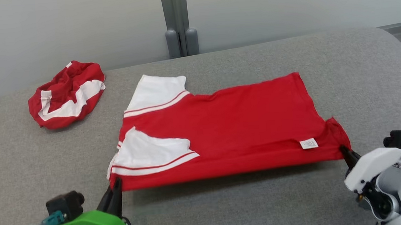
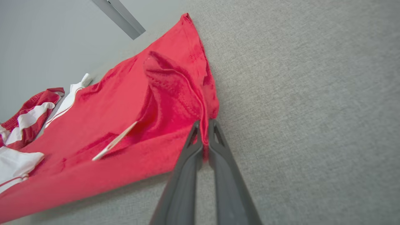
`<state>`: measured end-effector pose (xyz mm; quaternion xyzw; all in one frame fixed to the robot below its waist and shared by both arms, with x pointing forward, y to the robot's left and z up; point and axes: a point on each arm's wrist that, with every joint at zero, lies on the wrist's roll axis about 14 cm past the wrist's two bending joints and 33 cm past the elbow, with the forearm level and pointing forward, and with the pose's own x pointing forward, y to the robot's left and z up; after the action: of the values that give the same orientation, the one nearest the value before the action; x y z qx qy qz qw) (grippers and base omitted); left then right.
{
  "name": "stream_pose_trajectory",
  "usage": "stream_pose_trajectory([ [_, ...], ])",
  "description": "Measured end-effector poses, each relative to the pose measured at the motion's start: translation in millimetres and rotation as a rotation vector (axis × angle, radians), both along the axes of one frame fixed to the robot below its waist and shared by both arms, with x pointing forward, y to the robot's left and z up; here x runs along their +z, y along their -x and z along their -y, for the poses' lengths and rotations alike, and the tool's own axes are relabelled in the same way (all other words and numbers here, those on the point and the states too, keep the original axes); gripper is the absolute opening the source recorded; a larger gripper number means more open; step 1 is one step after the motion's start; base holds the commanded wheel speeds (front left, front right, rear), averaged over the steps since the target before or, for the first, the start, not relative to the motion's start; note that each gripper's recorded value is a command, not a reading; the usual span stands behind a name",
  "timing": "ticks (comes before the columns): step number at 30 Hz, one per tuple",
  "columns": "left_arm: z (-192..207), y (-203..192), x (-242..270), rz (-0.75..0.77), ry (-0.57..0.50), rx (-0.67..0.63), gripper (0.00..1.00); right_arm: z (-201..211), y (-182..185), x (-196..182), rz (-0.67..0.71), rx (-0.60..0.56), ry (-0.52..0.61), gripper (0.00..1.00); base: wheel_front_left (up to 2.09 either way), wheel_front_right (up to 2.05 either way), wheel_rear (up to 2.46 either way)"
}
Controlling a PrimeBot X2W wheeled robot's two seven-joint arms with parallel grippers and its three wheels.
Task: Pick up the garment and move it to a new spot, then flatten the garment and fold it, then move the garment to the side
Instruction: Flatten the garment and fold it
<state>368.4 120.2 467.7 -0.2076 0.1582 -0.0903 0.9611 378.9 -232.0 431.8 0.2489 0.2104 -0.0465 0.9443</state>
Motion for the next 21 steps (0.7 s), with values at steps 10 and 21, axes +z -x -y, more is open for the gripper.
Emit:
stream_pose_trajectory([
  [10,-2,57,-36,-0.203,0.032,0.042,0.00,7,59,-32,-0.139,-0.027,-0.038,0.00,0.00,0.00,0.00],
  [21,-6,33,-39,-0.182,-0.088,-0.020,1.00,17,60,-25,-0.097,-0.074,-0.013,1.00,0.00,0.00,0.00],
])
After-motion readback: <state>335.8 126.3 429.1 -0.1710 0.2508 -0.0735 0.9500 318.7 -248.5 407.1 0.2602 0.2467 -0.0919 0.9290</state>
